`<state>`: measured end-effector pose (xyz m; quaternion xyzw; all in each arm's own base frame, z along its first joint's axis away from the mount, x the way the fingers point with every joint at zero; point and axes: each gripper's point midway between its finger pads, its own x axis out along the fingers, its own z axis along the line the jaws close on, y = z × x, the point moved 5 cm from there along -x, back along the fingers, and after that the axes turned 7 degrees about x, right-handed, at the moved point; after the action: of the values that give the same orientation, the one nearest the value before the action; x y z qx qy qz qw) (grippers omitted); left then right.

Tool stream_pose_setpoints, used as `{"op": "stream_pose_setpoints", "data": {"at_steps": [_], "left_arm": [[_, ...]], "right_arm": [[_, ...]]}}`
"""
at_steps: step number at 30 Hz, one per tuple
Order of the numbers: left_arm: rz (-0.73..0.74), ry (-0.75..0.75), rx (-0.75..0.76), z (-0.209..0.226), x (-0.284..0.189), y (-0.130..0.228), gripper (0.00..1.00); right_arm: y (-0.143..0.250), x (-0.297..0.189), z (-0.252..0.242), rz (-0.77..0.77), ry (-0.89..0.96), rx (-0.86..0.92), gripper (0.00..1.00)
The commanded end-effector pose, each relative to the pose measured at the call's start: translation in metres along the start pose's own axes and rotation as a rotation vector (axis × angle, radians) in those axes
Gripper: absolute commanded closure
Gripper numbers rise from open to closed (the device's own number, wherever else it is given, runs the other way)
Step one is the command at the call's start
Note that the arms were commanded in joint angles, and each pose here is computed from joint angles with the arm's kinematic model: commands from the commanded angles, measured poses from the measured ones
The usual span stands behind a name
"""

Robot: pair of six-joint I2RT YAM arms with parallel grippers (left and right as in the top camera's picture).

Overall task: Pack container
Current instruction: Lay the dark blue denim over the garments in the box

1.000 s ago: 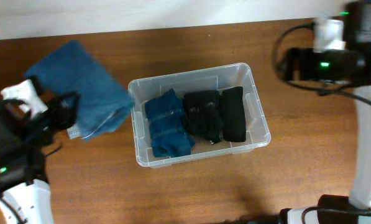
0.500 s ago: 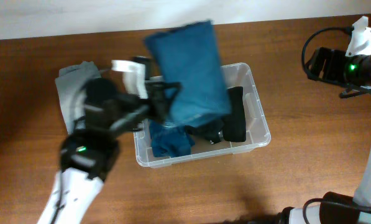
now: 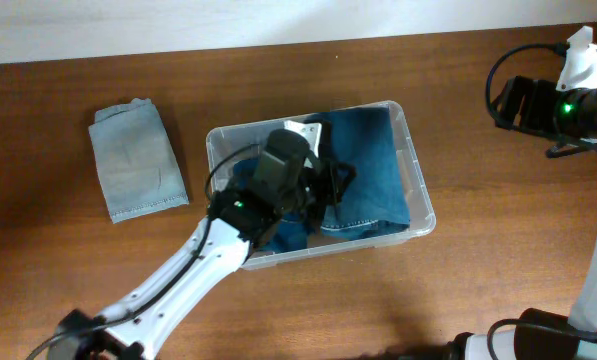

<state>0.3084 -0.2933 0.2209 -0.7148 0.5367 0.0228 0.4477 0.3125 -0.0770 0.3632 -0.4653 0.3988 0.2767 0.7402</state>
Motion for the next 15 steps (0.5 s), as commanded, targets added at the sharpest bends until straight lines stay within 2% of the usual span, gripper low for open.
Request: {"op": "stream_pose_setpoints", "data": {"at_steps": [1, 6, 7, 8, 10, 11, 13, 15], "left_arm": [[-0.047, 0.041, -0.06, -0.018, -0.007, -0.018, 0.99], [0.015, -0.023, -0.088, -0.007, -0.007, -0.004, 0.99], [0.023, -0.052, -0.095, -0.002, -0.007, -0.002, 0.95], [0.031, -0.089, -0.103, 0.003, -0.007, 0.001, 0.78], [0.034, -0.172, -0.115, 0.015, -0.009, 0.005, 0.33], [0.031, -0.211, -0.116, 0.022, -0.011, 0.006, 0.21], [0.022, -0.268, -0.025, 0.034, -0.015, 0.002, 0.04], [-0.001, -0.324, 0.075, 0.05, -0.022, -0.009, 0.01]], "right_arm": [[-0.002, -0.006, 0.002, -0.019, -0.012, 0.005, 0.02], [-0.001, 0.001, 0.0, 0.004, -0.008, 0.01, 0.01], [-0.001, 0.003, 0.0, 0.009, -0.007, 0.011, 0.01], [-0.001, 0.004, 0.0, 0.013, -0.007, 0.012, 0.01], [-0.001, 0.007, -0.001, 0.019, -0.006, 0.013, 0.01], [-0.001, 0.007, -0.001, 0.02, -0.006, 0.013, 0.01], [-0.001, 0.007, -0.001, 0.021, -0.006, 0.013, 0.01], [-0.001, 0.007, 0.0, 0.021, -0.009, 0.01, 0.01]]}}
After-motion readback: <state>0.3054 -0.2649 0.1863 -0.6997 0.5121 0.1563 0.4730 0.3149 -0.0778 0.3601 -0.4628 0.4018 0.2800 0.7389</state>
